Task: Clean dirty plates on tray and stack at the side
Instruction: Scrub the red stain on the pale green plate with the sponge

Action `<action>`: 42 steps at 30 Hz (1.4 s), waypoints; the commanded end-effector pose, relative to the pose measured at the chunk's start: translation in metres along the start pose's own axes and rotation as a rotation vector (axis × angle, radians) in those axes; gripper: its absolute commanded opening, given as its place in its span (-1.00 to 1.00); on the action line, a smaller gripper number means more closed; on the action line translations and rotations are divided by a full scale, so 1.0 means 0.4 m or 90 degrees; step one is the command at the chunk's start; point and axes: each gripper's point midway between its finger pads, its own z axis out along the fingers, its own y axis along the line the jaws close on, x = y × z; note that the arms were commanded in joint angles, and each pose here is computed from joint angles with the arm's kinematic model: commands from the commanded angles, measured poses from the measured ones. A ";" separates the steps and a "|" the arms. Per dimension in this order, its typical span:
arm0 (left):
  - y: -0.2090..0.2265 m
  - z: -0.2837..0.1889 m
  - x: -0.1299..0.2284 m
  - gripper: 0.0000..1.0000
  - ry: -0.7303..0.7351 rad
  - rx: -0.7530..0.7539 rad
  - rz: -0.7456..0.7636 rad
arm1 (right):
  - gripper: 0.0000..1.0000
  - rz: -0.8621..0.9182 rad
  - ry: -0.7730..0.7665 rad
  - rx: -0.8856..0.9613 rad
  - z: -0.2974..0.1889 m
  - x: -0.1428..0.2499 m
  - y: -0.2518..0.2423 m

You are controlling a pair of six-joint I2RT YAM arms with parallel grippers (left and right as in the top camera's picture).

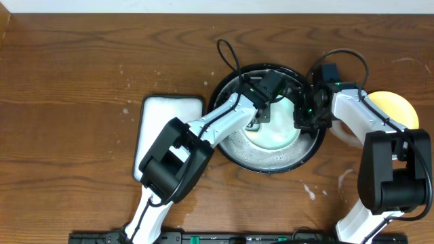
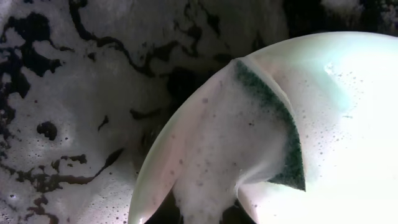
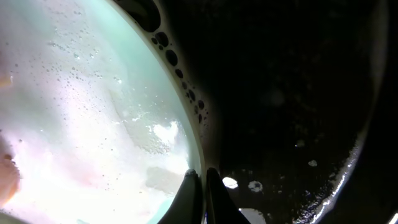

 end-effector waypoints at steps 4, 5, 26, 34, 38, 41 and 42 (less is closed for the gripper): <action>-0.016 0.122 0.044 -0.85 0.074 0.094 -0.041 | -0.98 -0.011 -0.008 0.032 -0.010 0.000 -0.023; -0.050 0.117 0.042 -0.85 0.081 0.135 -0.056 | -0.98 -0.014 -0.007 0.032 -0.010 0.000 -0.023; -0.251 0.062 0.182 -0.85 0.170 0.274 -0.022 | -0.98 -0.017 -0.010 0.032 -0.010 -0.003 -0.023; -0.087 0.106 0.177 -0.85 0.140 0.083 -0.008 | -0.98 -0.017 -0.009 0.032 -0.010 -0.002 -0.023; 0.035 0.117 0.138 -0.85 0.096 -0.047 0.023 | -0.98 -0.017 -0.010 0.032 -0.010 -0.003 -0.023; 0.116 0.112 0.114 -0.85 0.072 -0.132 0.027 | -0.98 -0.018 -0.011 0.032 -0.010 -0.004 -0.023; 0.136 0.110 0.106 -0.85 0.064 -0.155 0.027 | -0.98 -0.017 -0.011 0.032 -0.010 -0.004 -0.023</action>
